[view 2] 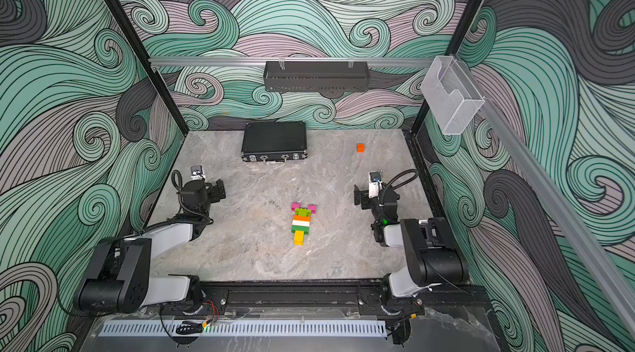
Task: Assemble a carrot with lego
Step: Reset both arms
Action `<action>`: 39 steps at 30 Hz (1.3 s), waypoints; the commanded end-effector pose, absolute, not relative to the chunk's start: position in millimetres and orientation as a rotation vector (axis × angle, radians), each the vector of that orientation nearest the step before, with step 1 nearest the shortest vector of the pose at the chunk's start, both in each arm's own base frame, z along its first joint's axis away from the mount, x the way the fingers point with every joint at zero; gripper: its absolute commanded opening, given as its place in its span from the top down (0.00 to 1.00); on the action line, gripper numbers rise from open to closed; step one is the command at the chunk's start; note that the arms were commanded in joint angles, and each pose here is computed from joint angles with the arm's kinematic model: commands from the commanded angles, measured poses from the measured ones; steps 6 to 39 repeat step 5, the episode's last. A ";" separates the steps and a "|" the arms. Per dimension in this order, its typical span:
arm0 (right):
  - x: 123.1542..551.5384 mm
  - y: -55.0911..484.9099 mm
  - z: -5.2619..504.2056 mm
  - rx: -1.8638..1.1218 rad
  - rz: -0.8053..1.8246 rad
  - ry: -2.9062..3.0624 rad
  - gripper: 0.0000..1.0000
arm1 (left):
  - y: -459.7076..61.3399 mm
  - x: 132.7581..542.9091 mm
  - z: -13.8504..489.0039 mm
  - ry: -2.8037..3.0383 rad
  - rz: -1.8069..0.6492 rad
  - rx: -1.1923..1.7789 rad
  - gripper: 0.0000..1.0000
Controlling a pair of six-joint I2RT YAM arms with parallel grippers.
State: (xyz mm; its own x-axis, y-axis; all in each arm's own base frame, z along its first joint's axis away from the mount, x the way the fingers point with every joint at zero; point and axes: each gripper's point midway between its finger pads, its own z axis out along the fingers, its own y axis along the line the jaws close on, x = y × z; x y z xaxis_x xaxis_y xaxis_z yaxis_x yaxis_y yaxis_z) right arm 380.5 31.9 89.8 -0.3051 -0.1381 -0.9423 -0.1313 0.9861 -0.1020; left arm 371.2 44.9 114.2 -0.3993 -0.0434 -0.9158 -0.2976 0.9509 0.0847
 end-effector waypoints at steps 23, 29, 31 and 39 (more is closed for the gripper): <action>388.0 21.6 97.5 -0.127 -0.074 1.868 0.01 | 45.7 377.2 122.3 1.942 0.266 -0.258 0.03; 388.0 21.6 97.5 -0.127 -0.074 1.868 0.01 | 45.7 377.2 122.3 1.942 0.266 -0.258 0.03; 388.0 21.6 97.5 -0.127 -0.074 1.868 0.01 | 45.7 377.2 122.3 1.942 0.266 -0.258 0.03; 388.0 21.6 97.5 -0.127 -0.074 1.868 0.01 | 45.7 377.2 122.3 1.942 0.266 -0.258 0.03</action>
